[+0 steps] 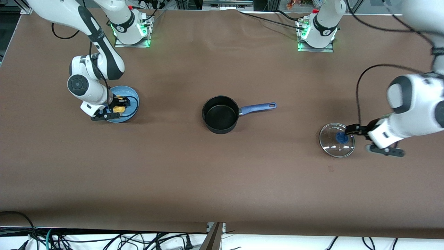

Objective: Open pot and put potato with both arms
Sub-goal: 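Set the lid on the table while the right gripper grasps the potato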

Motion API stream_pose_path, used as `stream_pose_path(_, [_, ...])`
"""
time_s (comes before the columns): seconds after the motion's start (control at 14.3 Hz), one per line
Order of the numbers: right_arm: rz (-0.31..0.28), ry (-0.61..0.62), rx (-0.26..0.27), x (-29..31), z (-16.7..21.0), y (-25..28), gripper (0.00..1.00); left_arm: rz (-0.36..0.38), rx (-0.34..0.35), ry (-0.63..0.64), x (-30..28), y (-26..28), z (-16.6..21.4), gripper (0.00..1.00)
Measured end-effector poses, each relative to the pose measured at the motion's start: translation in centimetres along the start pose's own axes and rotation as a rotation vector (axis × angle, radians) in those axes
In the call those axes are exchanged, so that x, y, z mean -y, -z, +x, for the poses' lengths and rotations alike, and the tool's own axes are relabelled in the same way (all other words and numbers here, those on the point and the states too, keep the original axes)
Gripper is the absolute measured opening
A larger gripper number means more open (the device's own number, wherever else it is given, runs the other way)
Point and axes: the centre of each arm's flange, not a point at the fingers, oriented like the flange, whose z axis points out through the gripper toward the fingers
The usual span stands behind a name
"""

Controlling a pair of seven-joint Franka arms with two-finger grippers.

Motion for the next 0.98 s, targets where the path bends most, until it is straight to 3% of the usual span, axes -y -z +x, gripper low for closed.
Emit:
stream_pose_path(0.21, [-0.015,0.007,0.057,0.2,1.2,4.0,0.63,-0.005,0.029,0.059,-1.6,7.0,-1.7,1.0])
stream_pose_path(0.42, [-0.041,-0.006,0.136,2.5,3.6,12.0,0.63,-0.004,0.066,0.137,-3.4,12.8,-4.3,1.0])
stream_pose_path(0.56, [-0.04,-0.031,0.143,5.1,5.0,17.3,0.63,0.026,0.067,0.148,-4.1,15.6,-5.6,1.0])
stream_pose_path(0.7, [0.011,-0.082,0.123,9.0,6.0,21.0,0.63,0.044,0.05,0.15,-4.2,17.5,-6.1,1.0])
stream_pose_path(0.98, [0.182,-0.208,0.112,19.6,8.3,23.2,0.63,0.045,0.049,0.155,-4.5,18.0,-6.1,1.0])
